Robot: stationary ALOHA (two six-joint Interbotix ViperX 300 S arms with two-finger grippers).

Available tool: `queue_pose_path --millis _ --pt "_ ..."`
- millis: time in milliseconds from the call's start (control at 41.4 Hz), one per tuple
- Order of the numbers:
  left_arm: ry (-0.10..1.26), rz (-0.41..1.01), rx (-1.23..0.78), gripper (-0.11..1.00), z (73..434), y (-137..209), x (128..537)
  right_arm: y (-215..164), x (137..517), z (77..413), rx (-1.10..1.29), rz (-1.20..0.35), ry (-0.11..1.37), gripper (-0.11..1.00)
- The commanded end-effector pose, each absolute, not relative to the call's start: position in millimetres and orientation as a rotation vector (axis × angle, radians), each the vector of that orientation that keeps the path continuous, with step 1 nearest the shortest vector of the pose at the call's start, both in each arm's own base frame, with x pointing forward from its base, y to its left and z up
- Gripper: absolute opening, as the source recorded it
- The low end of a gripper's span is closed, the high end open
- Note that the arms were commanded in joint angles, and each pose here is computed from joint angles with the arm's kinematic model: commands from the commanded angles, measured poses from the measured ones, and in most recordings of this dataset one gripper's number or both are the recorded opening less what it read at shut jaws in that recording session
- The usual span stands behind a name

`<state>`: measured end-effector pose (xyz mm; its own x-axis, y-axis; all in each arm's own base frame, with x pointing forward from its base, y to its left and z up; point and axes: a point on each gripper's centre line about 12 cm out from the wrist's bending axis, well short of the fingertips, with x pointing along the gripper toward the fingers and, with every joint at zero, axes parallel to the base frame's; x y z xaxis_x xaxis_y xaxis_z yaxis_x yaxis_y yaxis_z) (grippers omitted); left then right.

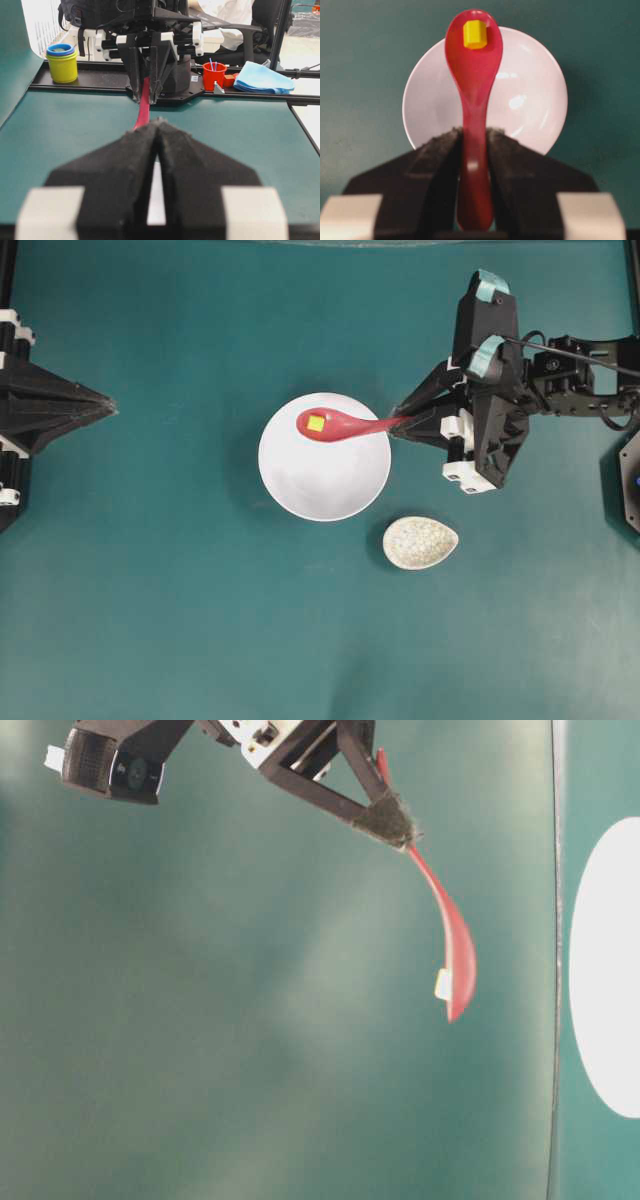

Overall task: Scoop the yellow hexagonal prism block from the bowl with a spoon using the right arm.
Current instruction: 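Hold the loaded spoon still above the bowl with the right gripper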

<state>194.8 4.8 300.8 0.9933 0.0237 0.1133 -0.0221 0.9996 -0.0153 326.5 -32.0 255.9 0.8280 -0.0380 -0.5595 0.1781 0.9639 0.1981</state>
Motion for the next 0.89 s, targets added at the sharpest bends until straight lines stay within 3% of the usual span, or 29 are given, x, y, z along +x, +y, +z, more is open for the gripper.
queue_pose_path --millis 0,870 --pt "-0.132 0.022 -0.012 0.03 308.9 4.8 196.6 -31.8 328.5 273.3 0.241 -0.110 0.536 0.24" --pt "-0.118 -0.007 -0.045 0.03 305.8 -0.6 198.8 -31.9 328.6 273.5 0.241 -0.110 0.534 0.24"
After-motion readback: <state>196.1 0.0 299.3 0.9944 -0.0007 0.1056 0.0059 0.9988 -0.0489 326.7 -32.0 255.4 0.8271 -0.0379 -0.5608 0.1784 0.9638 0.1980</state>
